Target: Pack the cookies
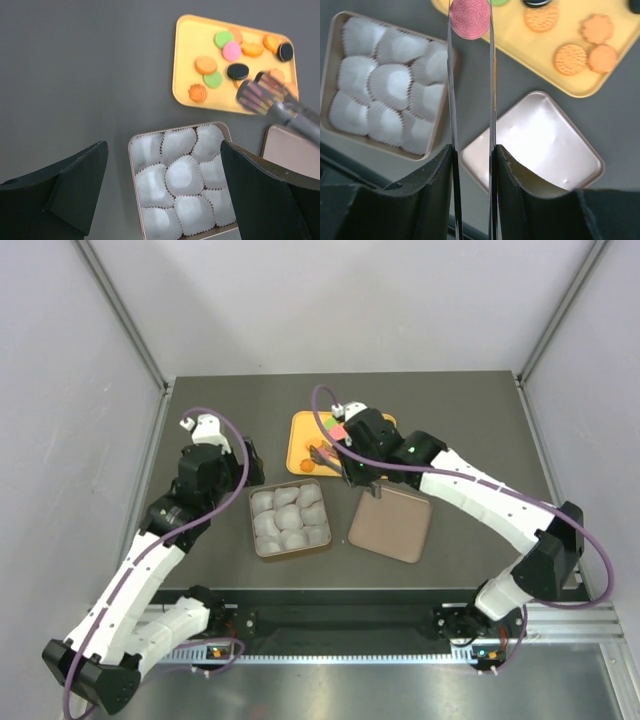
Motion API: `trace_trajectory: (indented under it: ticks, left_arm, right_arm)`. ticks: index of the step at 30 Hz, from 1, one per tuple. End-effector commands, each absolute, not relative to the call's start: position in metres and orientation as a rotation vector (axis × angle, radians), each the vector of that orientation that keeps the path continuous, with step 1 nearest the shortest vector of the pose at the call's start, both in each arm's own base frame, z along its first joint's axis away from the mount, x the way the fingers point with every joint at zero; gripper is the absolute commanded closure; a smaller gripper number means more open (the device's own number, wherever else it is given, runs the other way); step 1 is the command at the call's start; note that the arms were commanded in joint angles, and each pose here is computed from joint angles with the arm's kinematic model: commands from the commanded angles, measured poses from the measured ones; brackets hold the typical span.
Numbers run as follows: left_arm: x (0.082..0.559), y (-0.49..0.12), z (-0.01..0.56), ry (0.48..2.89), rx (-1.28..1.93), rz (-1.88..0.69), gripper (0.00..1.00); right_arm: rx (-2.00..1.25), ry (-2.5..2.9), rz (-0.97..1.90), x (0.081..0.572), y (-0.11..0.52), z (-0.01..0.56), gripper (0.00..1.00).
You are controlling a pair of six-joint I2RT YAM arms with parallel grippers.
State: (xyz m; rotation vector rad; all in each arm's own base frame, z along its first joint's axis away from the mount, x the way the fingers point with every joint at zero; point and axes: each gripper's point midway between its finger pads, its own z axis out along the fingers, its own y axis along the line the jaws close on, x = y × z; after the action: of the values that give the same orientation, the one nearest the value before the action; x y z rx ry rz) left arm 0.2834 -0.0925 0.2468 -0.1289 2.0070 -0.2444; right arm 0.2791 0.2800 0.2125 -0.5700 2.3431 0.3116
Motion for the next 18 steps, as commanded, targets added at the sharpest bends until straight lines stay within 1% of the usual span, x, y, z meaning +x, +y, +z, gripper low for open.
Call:
trace_trajectory:
  ticks: [1,11,18]
  left_arm:
    - [0.290,-0.078,0.284,1.923,-0.211,-0.199,0.01]
    - [0.289,-0.072,0.312,1.891,-0.232,-0.183,0.01]
    - [0.287,-0.069,0.322,1.872,-0.232,-0.174,0.01]
  right_arm:
    - [-0.576,2.205,0.483,0.270,0.323,0.260,0.69]
    - [-0.781,2.204,0.609,0.228,0.410,0.236,0.69]
    - [-0.822,2.234,0.617,0.217,0.431,0.212,0.70]
